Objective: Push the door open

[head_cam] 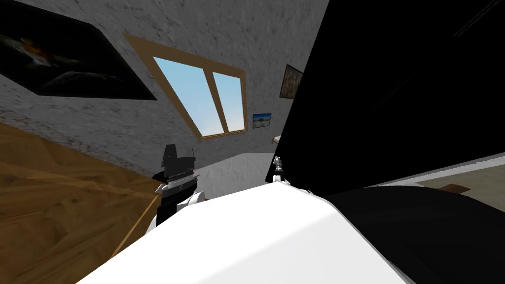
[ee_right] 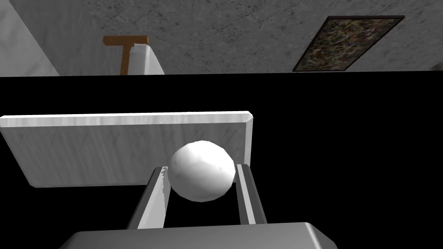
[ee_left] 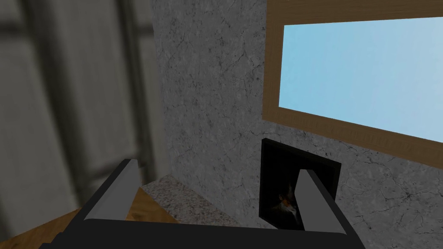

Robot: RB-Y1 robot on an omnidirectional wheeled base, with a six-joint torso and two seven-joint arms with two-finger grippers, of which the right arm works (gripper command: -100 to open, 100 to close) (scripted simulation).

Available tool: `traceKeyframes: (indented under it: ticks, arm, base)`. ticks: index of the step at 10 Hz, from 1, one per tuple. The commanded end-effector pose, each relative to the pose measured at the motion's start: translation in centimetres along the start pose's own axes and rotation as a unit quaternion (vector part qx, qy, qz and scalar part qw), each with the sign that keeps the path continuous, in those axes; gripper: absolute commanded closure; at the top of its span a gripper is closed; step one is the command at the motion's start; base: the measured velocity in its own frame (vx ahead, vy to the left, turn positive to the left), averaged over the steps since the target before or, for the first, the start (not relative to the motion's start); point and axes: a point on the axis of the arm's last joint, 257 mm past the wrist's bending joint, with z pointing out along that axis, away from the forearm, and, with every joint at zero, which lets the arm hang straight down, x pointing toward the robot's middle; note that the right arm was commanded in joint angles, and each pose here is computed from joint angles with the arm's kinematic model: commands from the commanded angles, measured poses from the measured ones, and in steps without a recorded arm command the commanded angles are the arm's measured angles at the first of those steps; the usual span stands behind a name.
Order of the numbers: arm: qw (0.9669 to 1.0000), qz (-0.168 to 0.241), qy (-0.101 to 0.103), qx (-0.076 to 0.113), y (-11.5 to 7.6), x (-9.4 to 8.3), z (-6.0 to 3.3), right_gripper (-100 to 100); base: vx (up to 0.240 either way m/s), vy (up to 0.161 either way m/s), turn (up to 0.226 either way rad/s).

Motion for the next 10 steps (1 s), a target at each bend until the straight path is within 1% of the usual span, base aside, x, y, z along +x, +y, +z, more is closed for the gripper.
traceKeyframes:
  ticks: [1,3,4,5,6,7,9,10]
  arm:
    - [0.9999,0.000,-0.014,-0.006,0.5,-1.3,0.44,100]
    - [0.9995,0.000,-0.031,-0.007,0.6,-2.7,0.46,100]
    - [0.9995,0.000,-0.031,-0.007,0.6,-2.7,0.46,100]
    - [0.9991,0.001,-0.043,-0.007,0.6,-3.7,0.46,100]
    - [0.9991,0.001,-0.043,-0.007,0.6,-3.7,0.46,100]
    - [0.9985,0.001,-0.053,-0.008,0.6,-4.6,0.44,100]
    - [0.9978,0.001,-0.065,-0.008,0.7,-5.6,0.39,100]
    - [0.9981,0.001,-0.062,-0.002,0.1,-5.3,-0.08,100]
  base:
    - [0.218,-0.009,-0.035]
    - [0.183,-0.025,-0.031]
    - [0.121,-0.001,-0.028]
    - [0.145,-0.001,-0.027]
    - [0.126,-0.004,-0.030]
    - [0.166,-0.009,-0.037]
    - [0.198,-0.017,-0.041]
    - [0.088,-0.016,-0.028]
